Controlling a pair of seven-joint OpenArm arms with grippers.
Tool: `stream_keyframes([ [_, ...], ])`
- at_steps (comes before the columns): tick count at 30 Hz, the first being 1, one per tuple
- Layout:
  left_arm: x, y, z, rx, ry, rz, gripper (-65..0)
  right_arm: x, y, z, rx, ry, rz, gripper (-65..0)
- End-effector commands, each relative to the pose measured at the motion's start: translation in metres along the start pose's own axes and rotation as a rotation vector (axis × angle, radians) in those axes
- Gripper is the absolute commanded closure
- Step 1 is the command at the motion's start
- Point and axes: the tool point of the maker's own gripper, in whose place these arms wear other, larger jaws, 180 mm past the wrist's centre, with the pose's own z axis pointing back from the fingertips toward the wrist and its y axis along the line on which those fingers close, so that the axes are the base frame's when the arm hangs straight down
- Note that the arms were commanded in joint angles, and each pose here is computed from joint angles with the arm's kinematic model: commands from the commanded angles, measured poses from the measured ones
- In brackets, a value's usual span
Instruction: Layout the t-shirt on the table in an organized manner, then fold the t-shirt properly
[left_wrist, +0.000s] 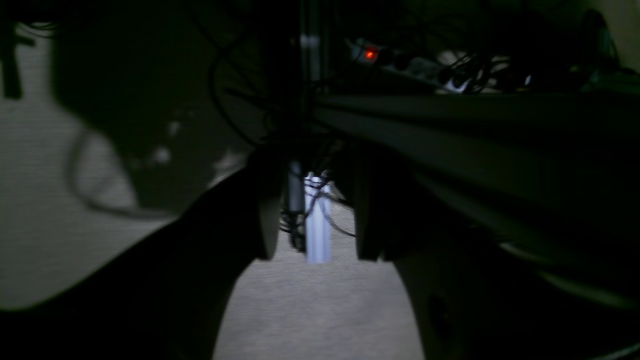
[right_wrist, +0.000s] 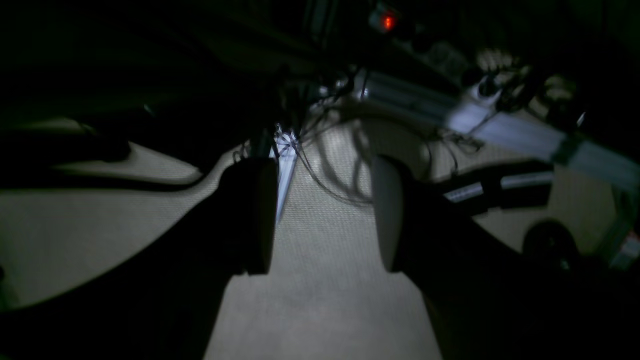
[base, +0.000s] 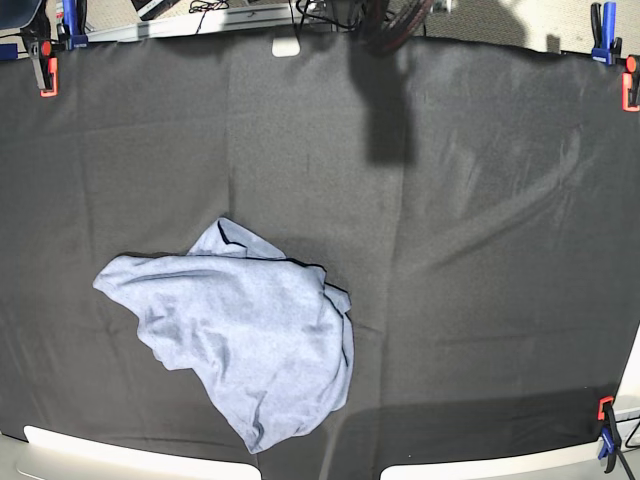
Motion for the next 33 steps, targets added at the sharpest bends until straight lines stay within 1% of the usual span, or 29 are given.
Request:
stream_keyframes([
  [1,0.001,0.006,0.007,0.005,-0.018,-0.013,-21.5,0.004,0.007,0.004,0.017,-0.03,-0.005,-30.3],
  [9,0.0,0.018,0.039,0.008,-0.029,-0.062,-21.5,0.009,0.027,0.031,0.059,-0.089,-0.006,-30.3],
  [11,0.001,0.02,0.045,0.006,-0.037,-0.072,-21.5,0.012,0.032,0.039,0.073,-0.105,-0.022,-30.3],
  [15,0.008,0.022,0.058,0.001,-0.061,-0.094,-21.5,0.019,0.033,0.058,0.094,-0.143,-0.09,-30.3],
  [18,0.014,0.025,0.065,-0.002,-0.066,-0.114,-21.5,0.025,0.035,0.072,0.111,-0.17,-0.076,-30.3],
  [23,0.029,0.031,0.077,-0.006,-0.09,-0.101,-21.5,0.032,0.039,0.095,0.136,-0.197,-0.049,-30.3],
  [28,0.044,0.034,0.089,-0.007,-0.123,-0.14,-21.5,0.039,0.043,0.113,0.158,-0.219,-0.027,-30.3],
  [31,0.053,0.038,0.096,0.023,-0.145,-0.156,-21.5,0.045,0.046,0.122,0.173,-0.226,-0.012,-30.3],
  [33,0.059,0.036,0.1,0.016,-0.156,-0.184,-21.5,0.05,0.048,0.128,0.184,-0.236,-0.004,-30.3],
])
